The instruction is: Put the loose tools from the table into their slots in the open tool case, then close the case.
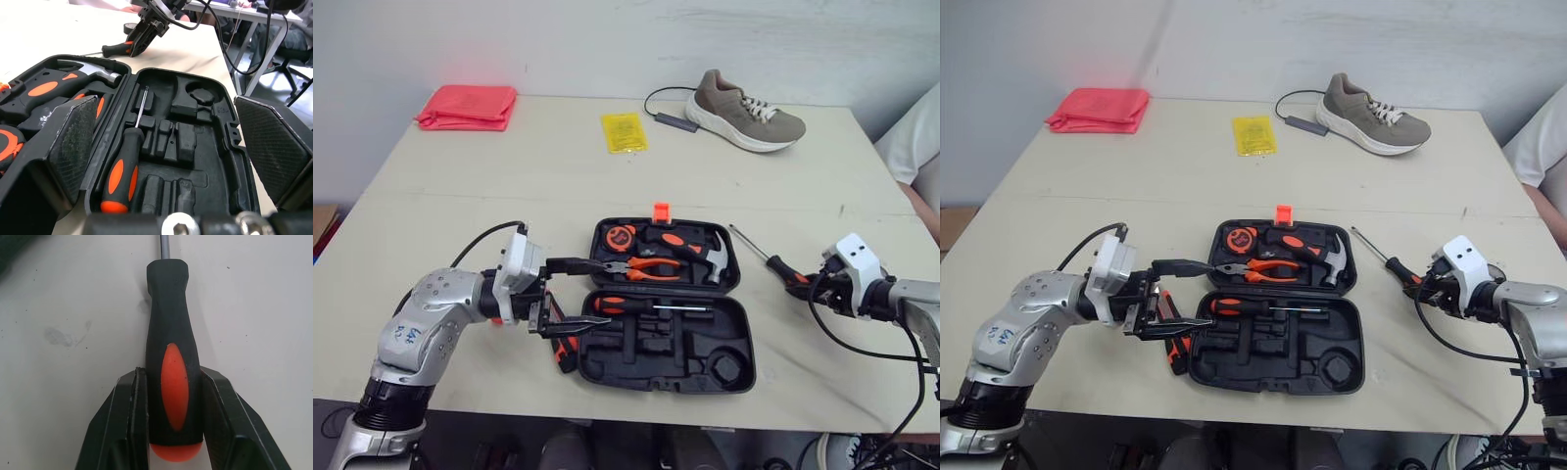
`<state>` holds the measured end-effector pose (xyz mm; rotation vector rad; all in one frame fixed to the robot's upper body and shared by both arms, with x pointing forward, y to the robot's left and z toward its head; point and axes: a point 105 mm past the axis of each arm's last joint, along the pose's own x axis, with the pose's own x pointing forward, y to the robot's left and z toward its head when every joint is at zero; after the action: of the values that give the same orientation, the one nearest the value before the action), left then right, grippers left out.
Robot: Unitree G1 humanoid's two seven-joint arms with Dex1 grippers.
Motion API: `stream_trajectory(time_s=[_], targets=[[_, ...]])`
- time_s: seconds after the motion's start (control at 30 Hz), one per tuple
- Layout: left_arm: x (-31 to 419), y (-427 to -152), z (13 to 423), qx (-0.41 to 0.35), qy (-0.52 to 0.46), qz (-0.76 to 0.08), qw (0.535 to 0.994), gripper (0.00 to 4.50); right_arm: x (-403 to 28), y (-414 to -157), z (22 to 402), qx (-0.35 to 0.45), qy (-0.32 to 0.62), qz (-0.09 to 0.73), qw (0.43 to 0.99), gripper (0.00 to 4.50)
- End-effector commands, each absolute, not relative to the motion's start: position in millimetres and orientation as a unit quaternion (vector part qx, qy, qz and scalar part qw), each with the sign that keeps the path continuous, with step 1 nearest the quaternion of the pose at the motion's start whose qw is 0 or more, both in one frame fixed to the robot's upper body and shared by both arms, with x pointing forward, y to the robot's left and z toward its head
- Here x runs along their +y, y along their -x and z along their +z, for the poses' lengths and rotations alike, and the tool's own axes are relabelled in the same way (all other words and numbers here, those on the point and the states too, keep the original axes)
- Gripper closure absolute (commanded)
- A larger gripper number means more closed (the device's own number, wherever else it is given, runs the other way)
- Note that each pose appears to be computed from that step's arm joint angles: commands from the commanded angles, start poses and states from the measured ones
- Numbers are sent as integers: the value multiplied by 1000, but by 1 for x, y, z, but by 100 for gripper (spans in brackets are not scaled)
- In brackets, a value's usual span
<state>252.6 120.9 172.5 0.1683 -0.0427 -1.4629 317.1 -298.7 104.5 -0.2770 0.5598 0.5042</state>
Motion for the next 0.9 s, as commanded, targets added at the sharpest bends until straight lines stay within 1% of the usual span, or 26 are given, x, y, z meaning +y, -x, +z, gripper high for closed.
stream_trajectory(time_s=[0.03,0.1,0.17,0.23,0.4,0.47,0.53,0.6,0.63,0.7,0.77,0.9], targets=[[119,-240,184,-43,-89,-684,722,0,-318,-319,111,236,162,195,938,351],[119,-235,187,-47,-79,-693,715,0,-318,-320,128,186,185,200,944,351],[120,-230,194,-64,-71,-698,710,0,-308,-316,144,141,215,234,937,351],[121,-226,200,-68,-55,-700,708,0,-295,-309,157,116,239,280,923,351],[127,-222,199,-81,-91,-711,693,0,-241,-286,188,82,255,424,865,351],[129,-225,197,-71,-96,-710,694,0,-212,-268,187,108,269,498,817,351],[131,-227,194,-59,-97,-708,696,0,-191,-253,183,141,270,544,782,351],[133,-228,193,-52,-96,-706,699,0,-176,-244,180,163,266,570,760,351],[134,-229,191,-49,-97,-706,700,0,-170,-241,177,172,269,577,752,351],[137,-229,185,-35,-98,-704,702,0,-162,-238,165,196,302,583,729,351],[139,-228,177,-23,-101,-703,704,0,-154,-234,155,223,304,588,716,351],[142,-227,170,-15,-96,-695,712,0,-144,-241,149,236,315,572,719,351]])
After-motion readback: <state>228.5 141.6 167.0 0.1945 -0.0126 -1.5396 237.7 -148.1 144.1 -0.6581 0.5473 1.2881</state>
